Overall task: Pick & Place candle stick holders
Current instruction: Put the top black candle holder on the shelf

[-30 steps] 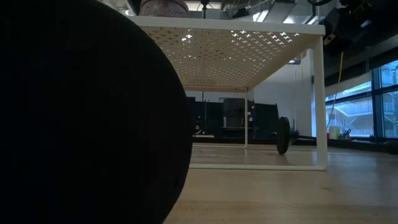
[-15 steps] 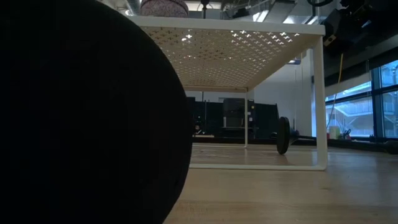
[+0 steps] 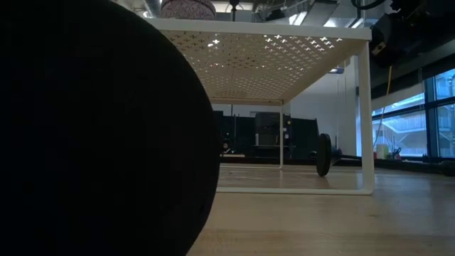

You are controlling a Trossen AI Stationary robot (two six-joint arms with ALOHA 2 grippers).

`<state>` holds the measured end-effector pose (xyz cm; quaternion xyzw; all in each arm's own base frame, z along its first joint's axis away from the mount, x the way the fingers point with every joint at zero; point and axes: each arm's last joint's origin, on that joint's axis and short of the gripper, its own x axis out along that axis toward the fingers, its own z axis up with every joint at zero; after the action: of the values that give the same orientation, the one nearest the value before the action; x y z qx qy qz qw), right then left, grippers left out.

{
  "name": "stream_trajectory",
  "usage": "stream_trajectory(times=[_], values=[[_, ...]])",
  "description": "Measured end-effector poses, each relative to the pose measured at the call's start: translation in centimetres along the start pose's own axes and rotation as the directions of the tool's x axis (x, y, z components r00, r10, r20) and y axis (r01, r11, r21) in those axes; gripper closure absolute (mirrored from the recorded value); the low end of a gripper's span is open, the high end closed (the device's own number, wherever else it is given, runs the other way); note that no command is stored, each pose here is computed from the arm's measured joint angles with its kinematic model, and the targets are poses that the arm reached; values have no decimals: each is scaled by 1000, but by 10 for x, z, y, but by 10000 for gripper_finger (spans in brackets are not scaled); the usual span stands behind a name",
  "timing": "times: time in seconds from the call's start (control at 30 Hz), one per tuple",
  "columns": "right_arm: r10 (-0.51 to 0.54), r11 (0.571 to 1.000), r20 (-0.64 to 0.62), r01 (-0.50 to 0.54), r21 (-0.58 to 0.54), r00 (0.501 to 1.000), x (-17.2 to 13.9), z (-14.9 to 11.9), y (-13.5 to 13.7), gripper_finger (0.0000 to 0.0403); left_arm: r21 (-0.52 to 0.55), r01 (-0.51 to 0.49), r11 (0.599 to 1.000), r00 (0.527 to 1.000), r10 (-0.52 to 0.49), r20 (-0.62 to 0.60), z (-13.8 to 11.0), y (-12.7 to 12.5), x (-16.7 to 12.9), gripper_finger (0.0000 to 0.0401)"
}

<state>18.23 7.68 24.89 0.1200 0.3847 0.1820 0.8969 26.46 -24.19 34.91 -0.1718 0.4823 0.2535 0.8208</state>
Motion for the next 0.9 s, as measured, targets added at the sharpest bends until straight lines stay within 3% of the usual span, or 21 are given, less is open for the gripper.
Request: stream_trajectory(times=[0.13,0.2,0.33,0.4,0.43,0.53,0.7,0.8,0.9], values=[[1,1000,0,-1,0,1000,0,0,0,208,-61,-43,997,977,55,205,-39,-3,7,3],[-4,1000,2,4,0,1000,0,0,0,208,-73,-44,996,933,67,353,-53,-4,15,3],[-32,999,14,32,2,999,0,1,-1,208,-70,-39,997,732,76,677,-67,2,39,3],[-34,999,16,33,4,999,0,1,-2,208,-68,-57,996,652,89,753,-67,7,52,3],[-35,999,16,35,5,999,0,1,-2,208,-70,-83,994,634,107,766,-63,11,57,3],[-57,998,29,57,12,998,-1,2,-5,208,-54,-213,976,654,183,734,-48,19,68,4],[-104,994,76,102,42,992,-3,9,-18,208,80,-415,906,685,254,683,-26,25,77,12],[-130,990,94,124,69,987,-9,16,-27,208,124,-467,876,667,256,700,-13,26,77,19],[-121,992,114,117,45,986,-14,22,-33,208,138,-454,880,680,242,692,-5,27,70,28]])
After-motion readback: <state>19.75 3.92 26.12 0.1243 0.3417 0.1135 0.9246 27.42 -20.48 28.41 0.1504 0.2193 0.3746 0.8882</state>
